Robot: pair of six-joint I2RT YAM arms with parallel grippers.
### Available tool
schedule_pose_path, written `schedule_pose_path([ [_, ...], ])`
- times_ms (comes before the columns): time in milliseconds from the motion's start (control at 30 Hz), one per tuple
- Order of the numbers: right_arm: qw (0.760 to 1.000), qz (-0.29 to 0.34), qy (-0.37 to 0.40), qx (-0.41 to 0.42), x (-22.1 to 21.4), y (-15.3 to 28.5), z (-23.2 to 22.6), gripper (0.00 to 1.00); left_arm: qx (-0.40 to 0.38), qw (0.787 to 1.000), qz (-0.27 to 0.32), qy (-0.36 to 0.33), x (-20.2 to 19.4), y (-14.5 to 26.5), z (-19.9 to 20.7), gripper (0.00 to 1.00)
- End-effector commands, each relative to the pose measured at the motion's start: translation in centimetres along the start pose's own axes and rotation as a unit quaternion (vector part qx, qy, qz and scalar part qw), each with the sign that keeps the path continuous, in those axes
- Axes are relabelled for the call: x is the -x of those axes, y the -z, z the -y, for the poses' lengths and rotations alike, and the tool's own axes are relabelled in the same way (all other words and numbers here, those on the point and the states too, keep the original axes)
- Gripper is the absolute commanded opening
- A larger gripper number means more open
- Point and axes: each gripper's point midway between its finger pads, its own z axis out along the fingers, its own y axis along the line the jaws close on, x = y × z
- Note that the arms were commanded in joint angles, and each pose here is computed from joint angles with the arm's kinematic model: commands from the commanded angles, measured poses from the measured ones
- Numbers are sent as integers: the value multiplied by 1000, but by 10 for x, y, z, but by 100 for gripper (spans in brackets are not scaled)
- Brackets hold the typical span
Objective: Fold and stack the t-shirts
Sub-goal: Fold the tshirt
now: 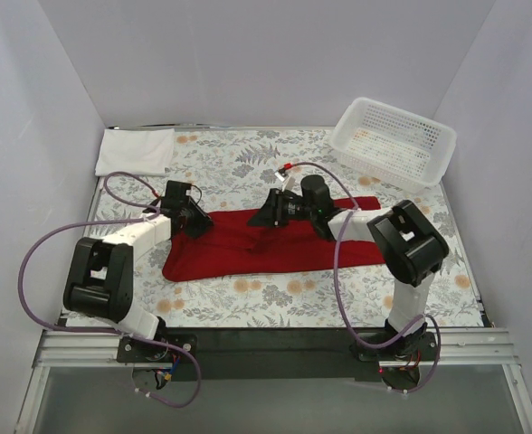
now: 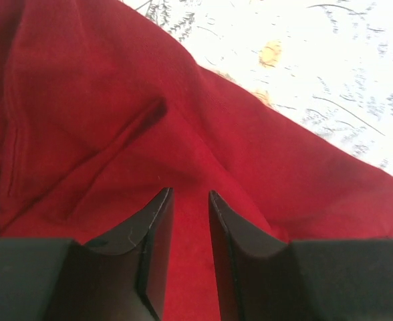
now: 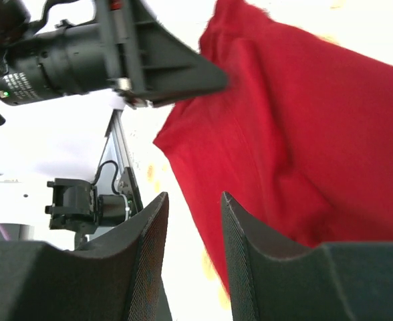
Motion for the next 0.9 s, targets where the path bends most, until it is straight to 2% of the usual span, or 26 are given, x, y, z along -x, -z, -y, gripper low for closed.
schedule_pose_path([
  [0,998,-5,7,56,2,-25,-15,43,-15,1000,21,-9,15,-6,16,25],
  [233,998,-43,-42,14,-42,-37,50,41,77,997,19,21,5,-26,-30,24],
  [433,997,-28,-57,-38,-50,-6,93,40,128,991,-1,36,-4,-32,-54,25],
  [533,998,-1,-44,-38,-25,16,90,39,125,992,7,30,3,-29,-48,27],
  [567,999,8,-17,-32,-14,23,80,39,116,993,14,26,8,-25,-42,28],
  [633,998,9,-13,-58,-6,39,85,40,103,994,28,16,20,-17,-30,34],
  [700,996,21,35,-83,7,55,81,40,89,995,51,11,35,-1,-16,39],
  [833,977,25,68,-202,17,101,105,42,76,993,91,4,50,32,-2,47],
  [867,964,28,65,-258,19,121,116,42,75,992,97,3,52,38,-1,48],
])
